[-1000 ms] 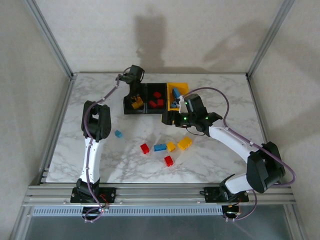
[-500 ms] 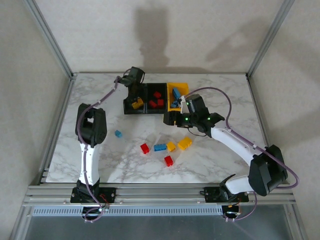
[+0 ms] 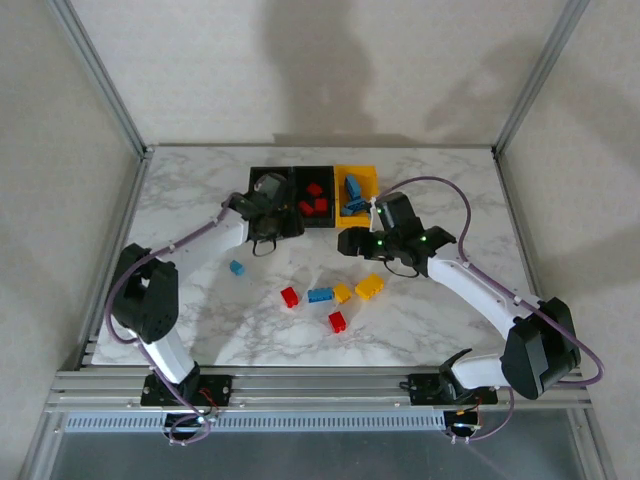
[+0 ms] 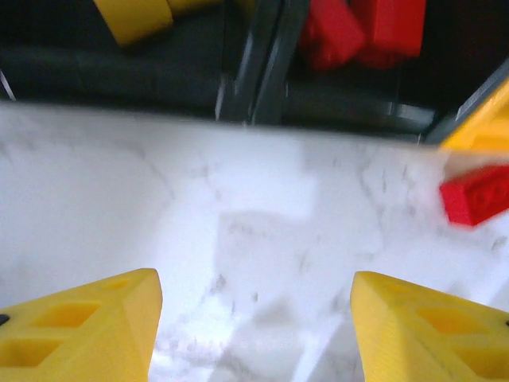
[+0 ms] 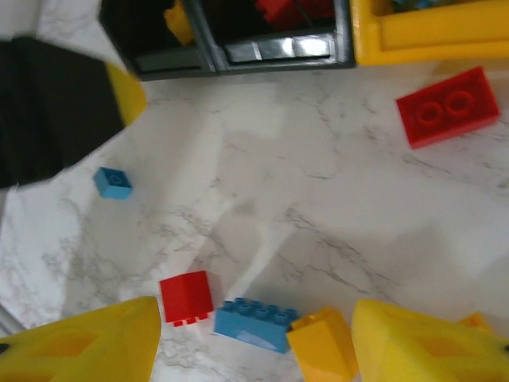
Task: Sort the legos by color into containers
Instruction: Pick up the lego from the center of the table.
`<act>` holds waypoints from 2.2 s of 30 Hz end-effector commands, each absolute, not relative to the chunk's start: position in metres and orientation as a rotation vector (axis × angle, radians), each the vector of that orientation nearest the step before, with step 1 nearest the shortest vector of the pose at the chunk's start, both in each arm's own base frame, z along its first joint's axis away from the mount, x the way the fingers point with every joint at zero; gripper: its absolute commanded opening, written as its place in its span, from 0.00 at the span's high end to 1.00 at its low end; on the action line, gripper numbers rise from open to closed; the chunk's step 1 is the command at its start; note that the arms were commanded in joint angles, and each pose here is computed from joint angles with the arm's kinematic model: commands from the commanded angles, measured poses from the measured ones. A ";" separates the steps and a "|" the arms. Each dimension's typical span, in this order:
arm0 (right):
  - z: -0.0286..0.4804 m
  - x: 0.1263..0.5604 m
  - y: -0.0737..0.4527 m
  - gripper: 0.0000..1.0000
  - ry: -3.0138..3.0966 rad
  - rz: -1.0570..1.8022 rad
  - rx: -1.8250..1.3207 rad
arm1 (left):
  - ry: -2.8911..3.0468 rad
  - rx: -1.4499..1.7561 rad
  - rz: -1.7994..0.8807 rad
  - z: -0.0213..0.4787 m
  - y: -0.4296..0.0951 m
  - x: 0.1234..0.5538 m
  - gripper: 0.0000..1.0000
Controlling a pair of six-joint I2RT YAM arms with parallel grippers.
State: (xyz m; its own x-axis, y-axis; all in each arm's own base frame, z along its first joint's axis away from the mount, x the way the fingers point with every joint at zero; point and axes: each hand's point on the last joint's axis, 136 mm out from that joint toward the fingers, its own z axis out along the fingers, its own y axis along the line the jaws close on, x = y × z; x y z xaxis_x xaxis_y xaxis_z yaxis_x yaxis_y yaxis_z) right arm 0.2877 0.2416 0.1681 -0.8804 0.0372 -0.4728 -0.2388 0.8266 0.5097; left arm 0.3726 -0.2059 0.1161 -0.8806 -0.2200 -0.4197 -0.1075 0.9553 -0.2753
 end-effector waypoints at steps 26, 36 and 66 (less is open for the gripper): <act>0.129 0.259 0.122 0.34 2.618 0.713 0.449 | 2.671 0.947 -0.252 0.071 -0.350 0.275 0.30; 0.115 0.228 0.114 0.34 2.700 0.729 0.488 | 2.680 1.074 -0.221 0.052 -0.354 0.268 0.28; 0.125 0.245 0.121 0.34 2.636 0.778 0.438 | 2.677 0.962 -0.249 0.070 -0.352 0.281 0.64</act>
State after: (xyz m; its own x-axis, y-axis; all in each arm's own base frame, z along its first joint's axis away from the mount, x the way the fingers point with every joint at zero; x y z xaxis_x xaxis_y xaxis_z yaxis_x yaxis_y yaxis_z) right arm 0.2387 0.1165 0.1112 -0.8932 0.3954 -0.2139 0.2341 0.8153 0.5295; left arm 0.2686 -0.3536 0.0353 -0.7260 0.6392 -0.2536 0.6697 0.7409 -0.0498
